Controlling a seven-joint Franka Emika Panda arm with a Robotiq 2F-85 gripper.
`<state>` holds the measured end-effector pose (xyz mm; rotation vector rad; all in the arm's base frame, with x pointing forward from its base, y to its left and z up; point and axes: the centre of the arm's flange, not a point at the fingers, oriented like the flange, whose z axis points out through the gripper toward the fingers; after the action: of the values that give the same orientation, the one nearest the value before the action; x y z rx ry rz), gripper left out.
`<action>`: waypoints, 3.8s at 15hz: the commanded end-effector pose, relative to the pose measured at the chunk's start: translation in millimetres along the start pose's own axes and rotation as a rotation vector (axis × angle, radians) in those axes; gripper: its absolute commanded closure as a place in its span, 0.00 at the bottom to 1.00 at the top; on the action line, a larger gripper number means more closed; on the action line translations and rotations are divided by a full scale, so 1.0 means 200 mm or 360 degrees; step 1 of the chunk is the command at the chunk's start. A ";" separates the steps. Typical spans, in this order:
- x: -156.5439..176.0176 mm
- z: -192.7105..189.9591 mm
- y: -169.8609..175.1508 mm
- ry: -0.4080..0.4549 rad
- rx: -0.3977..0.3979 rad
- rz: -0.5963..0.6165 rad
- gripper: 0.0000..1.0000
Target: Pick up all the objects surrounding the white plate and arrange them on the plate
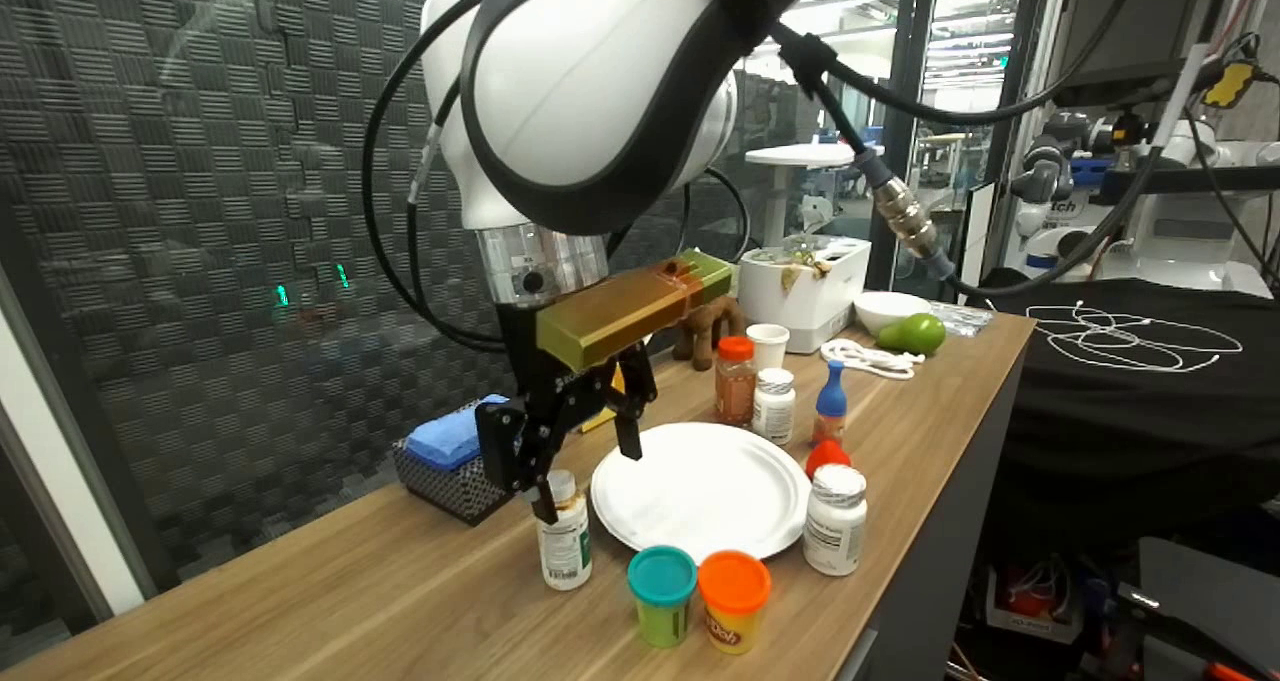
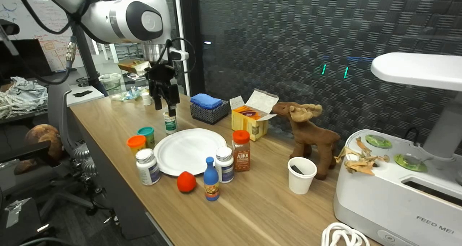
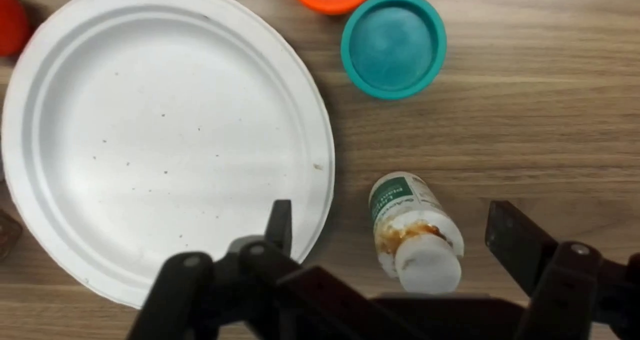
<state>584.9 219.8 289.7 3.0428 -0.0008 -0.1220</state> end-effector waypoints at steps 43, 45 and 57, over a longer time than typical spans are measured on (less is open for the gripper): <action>0.10 -0.19 0.57 0.0122 0.0024 0.0654 0.79; 0.09 -0.15 0.66 0.0094 0.0020 0.0688 0.79; 0.20 0.05 0.80 -0.0041 0.0211 0.0612 0.79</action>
<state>613.4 58.5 300.0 3.0541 -0.6410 -0.1191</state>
